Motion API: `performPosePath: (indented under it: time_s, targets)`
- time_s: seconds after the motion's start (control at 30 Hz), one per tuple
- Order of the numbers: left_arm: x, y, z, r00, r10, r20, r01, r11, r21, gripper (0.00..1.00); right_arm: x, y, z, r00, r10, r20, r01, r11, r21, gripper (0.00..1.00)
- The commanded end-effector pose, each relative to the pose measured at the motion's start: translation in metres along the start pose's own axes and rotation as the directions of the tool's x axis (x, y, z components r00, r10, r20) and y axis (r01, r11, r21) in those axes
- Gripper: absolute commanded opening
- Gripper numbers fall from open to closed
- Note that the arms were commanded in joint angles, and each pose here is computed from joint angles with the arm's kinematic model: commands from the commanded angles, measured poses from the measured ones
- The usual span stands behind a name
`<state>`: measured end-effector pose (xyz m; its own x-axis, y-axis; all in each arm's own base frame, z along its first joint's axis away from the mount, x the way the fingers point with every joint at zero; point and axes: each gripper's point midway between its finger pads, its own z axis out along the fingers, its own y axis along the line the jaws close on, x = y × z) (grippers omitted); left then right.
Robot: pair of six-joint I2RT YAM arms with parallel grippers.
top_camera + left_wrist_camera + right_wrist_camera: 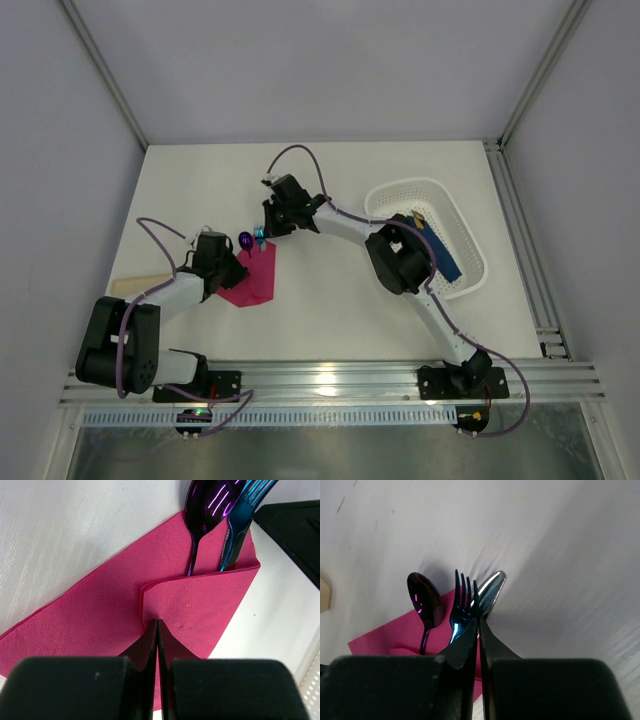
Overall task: Place the utensils on the paper napkin and roll it up
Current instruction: Adjust the utensils on the napkin.
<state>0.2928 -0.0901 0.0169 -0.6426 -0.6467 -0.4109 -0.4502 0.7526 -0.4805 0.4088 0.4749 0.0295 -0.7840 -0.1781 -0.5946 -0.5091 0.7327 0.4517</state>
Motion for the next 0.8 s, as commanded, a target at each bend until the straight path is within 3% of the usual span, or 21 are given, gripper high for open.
performPosePath:
  time_s: [0.0, 0.23, 0.37, 0.47, 0.5, 0.63, 0.67, 0.77]
  targets:
    - [0.019, 0.028, 0.0, 0.998, 0.026, -0.057, -0.031, 0.996, -0.085, 0.0, -0.022, 0.027, -0.004, 0.998, -0.006, 0.061, 0.012, 0.996, -0.086, 0.07]
    - [0.019, 0.029, -0.001, 0.998, 0.025, -0.055, -0.03, 0.996, -0.085, 0.0, -0.04, 0.037, -0.02, 0.992, -0.043, 0.119, 0.055, 0.993, -0.101, 0.07]
    - [0.019, 0.03, -0.002, 0.998, 0.029, -0.054, -0.033, 0.996, -0.084, 0.0, -0.044, 0.03, -0.027, 0.99, -0.058, 0.131, 0.065, 0.997, -0.05, 0.15]
    - [0.018, 0.028, -0.002, 0.998, 0.027, -0.053, -0.031, 0.997, -0.077, 0.0, -0.043, 0.029, -0.027, 0.991, -0.064, 0.115, 0.066, 0.998, -0.017, 0.35]
    - [0.018, 0.027, -0.002, 0.998, 0.028, -0.052, -0.032, 0.997, -0.072, 0.0, -0.041, 0.028, -0.026, 0.992, -0.068, 0.11, 0.07, 0.998, -0.011, 0.48]
    - [0.019, 0.028, -0.001, 0.998, 0.026, -0.057, -0.031, 0.997, -0.077, 0.0, -0.036, 0.029, -0.02, 0.989, -0.109, 0.097, 0.107, 0.994, 0.024, 0.78]
    - [0.019, 0.028, -0.001, 0.998, 0.025, -0.056, -0.03, 0.997, -0.078, 0.0, -0.036, 0.03, -0.018, 0.988, -0.121, 0.096, 0.119, 0.993, 0.025, 0.83]
    - [0.019, 0.028, -0.002, 0.998, 0.025, -0.058, -0.03, 0.996, -0.08, 0.0, -0.035, 0.034, -0.014, 0.985, -0.15, 0.087, 0.147, 0.988, 0.037, 0.86]
